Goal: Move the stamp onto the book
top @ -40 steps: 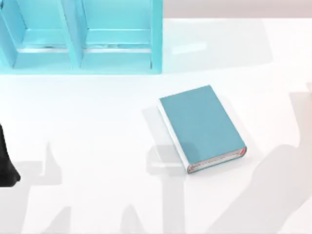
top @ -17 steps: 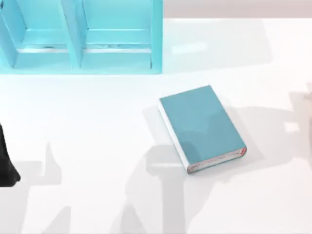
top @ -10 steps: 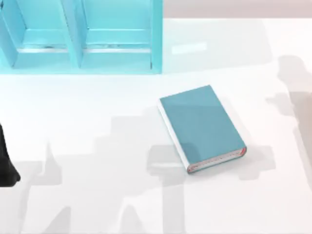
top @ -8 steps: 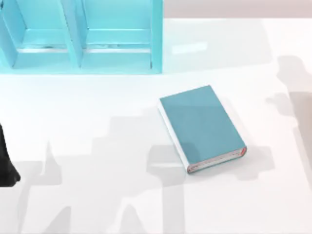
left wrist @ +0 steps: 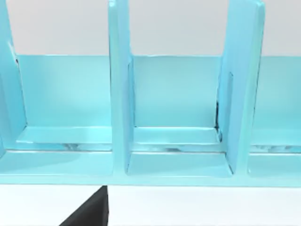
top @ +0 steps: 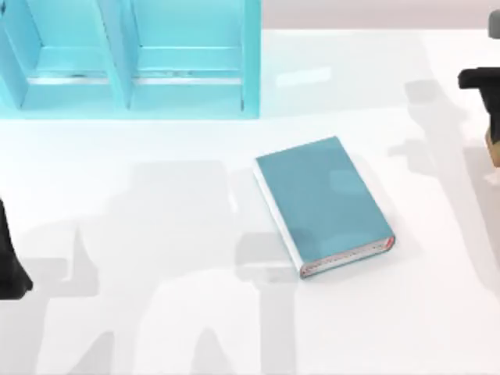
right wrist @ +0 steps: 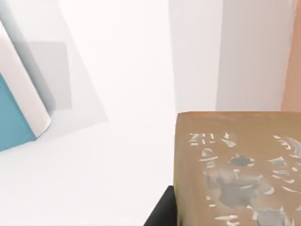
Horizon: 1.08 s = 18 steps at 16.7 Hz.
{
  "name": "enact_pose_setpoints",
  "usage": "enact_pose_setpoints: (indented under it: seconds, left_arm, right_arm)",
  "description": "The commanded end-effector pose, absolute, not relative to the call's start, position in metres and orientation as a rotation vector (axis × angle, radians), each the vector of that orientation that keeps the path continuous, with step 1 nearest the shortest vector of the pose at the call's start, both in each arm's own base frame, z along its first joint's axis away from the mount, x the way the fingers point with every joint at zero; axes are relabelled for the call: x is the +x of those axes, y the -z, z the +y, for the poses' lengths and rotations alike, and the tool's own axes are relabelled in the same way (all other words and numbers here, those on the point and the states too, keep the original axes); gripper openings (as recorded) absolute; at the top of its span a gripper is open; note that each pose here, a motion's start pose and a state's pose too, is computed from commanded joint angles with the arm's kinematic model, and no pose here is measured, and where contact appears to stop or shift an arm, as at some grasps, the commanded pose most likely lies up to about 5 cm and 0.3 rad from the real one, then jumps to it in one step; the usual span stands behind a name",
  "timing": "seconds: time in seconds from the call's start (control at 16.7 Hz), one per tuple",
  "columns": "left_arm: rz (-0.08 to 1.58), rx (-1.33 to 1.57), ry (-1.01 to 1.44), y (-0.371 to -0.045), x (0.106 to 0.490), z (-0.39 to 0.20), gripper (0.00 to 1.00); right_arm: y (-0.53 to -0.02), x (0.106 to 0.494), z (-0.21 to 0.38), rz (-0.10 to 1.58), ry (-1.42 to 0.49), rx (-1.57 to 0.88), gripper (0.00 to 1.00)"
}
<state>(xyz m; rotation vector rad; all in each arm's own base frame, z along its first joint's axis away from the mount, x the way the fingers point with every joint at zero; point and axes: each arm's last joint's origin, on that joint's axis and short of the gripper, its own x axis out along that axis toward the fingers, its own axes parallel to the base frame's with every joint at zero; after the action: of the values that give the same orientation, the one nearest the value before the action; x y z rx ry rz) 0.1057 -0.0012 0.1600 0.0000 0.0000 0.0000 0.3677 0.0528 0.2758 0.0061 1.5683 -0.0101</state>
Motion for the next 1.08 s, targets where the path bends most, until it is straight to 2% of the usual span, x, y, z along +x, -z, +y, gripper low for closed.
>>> enact_pose_setpoints:
  seconds: [0.24,0.54,1.08]
  left_arm:
    - [0.0,0.0,0.0,-0.16,0.106,-0.001,1.0]
    - [0.0,0.0,0.0,-0.16,0.106,-0.001,1.0]
    - [0.0,0.0,0.0,-0.16,0.106,-0.001,1.0]
  right_arm:
    - [-0.247,0.391,0.134,1.572,0.01,0.006,0.0]
    - [-0.21,0.39,0.228,1.57,0.012,0.01,0.0]
    - [-0.207,0.388,0.241,1.57,0.014,0.013,0.0]
